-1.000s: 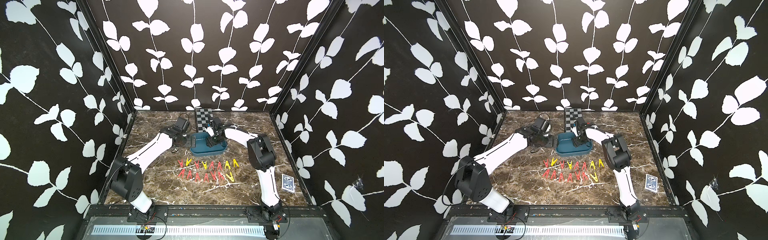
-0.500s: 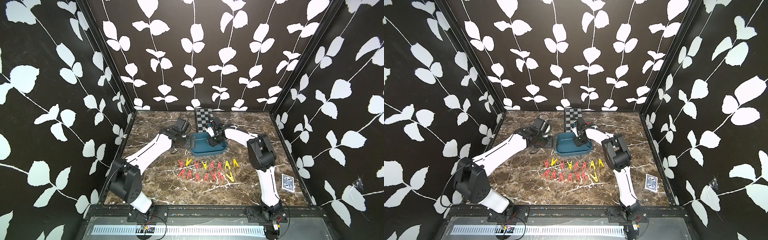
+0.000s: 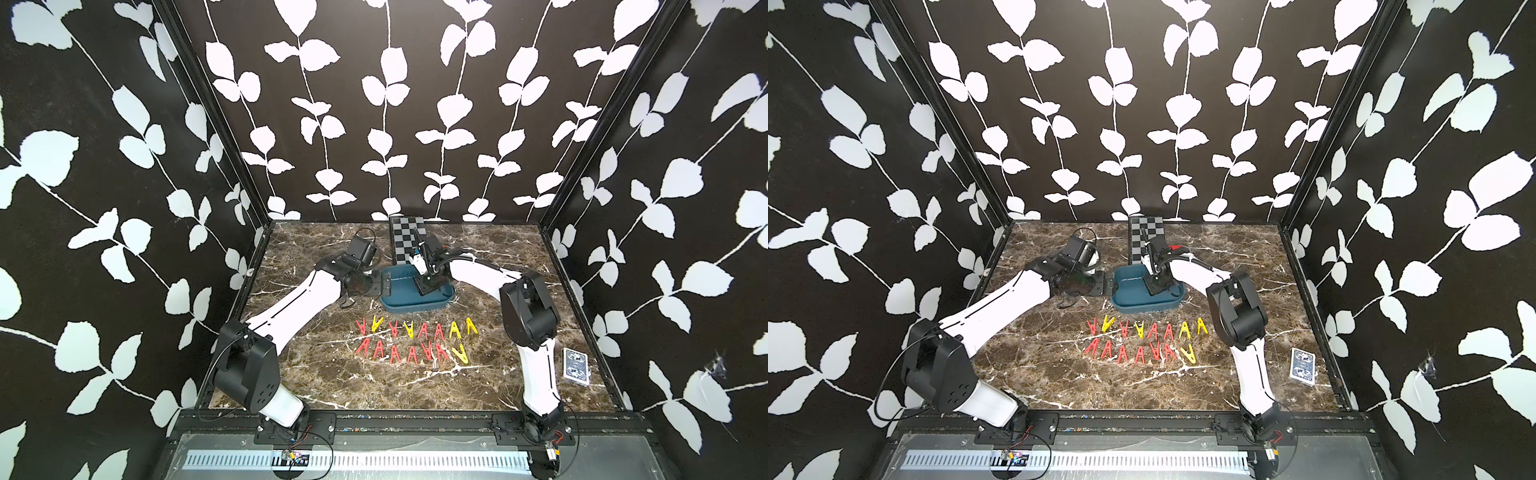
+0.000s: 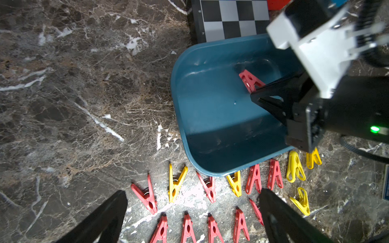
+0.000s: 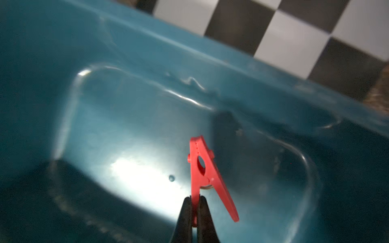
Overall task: Take the clothespins out of the storage box
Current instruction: Pick up the clothespin from the storage box, then place the clothespin at the center of the board.
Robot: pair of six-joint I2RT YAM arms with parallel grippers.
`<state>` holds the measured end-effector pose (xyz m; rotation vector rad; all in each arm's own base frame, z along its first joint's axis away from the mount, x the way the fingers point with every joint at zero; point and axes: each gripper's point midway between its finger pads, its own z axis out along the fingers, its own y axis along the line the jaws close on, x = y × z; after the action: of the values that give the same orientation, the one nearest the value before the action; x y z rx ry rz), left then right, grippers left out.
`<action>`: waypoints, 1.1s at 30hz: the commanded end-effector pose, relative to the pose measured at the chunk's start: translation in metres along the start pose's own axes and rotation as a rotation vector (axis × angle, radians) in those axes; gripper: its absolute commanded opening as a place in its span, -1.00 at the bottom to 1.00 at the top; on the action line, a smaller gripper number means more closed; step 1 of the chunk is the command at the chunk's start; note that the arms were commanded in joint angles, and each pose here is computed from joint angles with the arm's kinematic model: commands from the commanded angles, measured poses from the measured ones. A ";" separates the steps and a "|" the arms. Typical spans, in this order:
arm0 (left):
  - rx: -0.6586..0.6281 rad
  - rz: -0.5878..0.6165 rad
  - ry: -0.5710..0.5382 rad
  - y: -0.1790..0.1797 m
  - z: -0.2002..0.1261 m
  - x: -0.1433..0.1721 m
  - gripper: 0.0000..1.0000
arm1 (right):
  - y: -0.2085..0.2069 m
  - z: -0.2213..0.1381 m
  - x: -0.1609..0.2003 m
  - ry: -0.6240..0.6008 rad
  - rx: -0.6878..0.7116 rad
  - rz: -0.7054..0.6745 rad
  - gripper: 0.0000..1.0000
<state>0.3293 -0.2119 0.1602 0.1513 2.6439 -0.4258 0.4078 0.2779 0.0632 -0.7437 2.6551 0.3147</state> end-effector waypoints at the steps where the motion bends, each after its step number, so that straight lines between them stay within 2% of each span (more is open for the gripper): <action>1: 0.060 0.003 -0.040 -0.009 -0.014 -0.005 0.98 | 0.006 -0.033 -0.011 -0.067 -0.005 0.052 -1.00; 11: 0.187 0.034 -0.045 -0.034 -0.012 -0.014 0.98 | 0.003 -0.081 0.019 -0.137 0.023 0.190 -1.00; 21: 0.267 0.051 -0.030 -0.054 -0.004 -0.024 0.98 | -0.007 -0.111 0.096 -0.136 0.079 0.325 -1.00; 33: 0.296 0.061 -0.007 -0.066 0.008 -0.029 0.98 | -0.010 -0.109 0.188 -0.074 0.104 0.490 -1.00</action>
<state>0.3440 -0.2700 0.1697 0.2844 2.5915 -0.7600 0.2436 0.1582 0.0919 -0.1318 2.7110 0.3293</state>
